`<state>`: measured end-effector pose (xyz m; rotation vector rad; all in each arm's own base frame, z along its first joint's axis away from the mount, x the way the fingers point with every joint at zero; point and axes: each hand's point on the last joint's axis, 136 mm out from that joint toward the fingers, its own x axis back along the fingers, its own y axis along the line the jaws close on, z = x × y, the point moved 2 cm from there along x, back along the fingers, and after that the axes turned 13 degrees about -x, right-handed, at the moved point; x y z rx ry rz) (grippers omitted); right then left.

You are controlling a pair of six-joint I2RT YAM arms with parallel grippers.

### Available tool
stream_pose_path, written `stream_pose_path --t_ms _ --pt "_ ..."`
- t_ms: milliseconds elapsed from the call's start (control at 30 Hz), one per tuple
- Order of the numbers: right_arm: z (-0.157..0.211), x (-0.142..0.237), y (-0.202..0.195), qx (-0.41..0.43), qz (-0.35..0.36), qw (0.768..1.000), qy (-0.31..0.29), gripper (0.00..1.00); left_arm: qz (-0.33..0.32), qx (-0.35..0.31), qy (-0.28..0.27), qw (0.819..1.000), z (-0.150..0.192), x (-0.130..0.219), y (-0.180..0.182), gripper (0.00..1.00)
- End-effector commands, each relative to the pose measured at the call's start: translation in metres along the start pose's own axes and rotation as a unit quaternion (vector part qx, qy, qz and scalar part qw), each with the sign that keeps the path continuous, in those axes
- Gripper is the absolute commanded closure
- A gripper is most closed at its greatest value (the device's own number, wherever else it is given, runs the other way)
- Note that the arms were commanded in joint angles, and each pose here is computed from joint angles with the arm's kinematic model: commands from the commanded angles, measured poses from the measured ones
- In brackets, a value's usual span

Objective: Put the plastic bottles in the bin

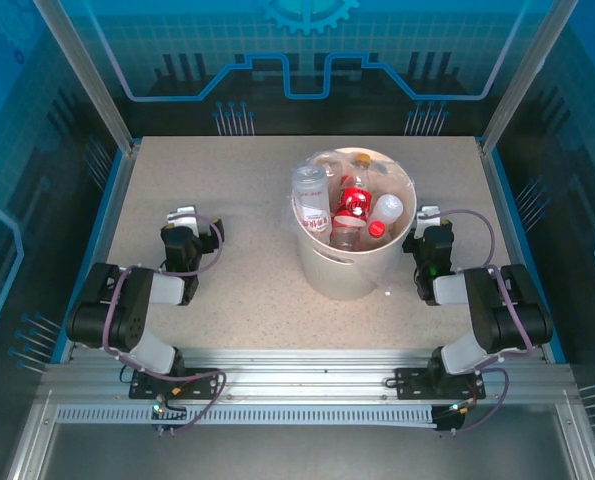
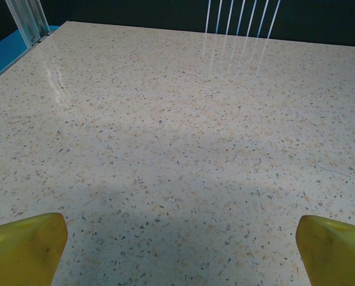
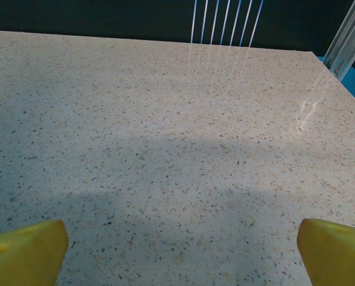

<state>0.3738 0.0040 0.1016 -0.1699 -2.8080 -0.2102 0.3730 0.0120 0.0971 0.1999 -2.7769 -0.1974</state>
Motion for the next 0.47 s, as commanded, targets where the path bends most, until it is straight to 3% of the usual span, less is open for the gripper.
stream_pose_path --t_ms 0,433 --pt "-0.0032 -0.0018 0.0132 0.013 -0.027 1.000 -0.002 0.00 0.000 -0.005 -0.016 1.000 -0.0061 -0.0006 0.0025 0.01" --pt "-0.0028 -0.0018 0.0131 0.014 -0.028 1.000 -0.001 0.00 0.000 -0.005 -0.016 1.000 -0.0061 -0.0005 0.0026 0.01"
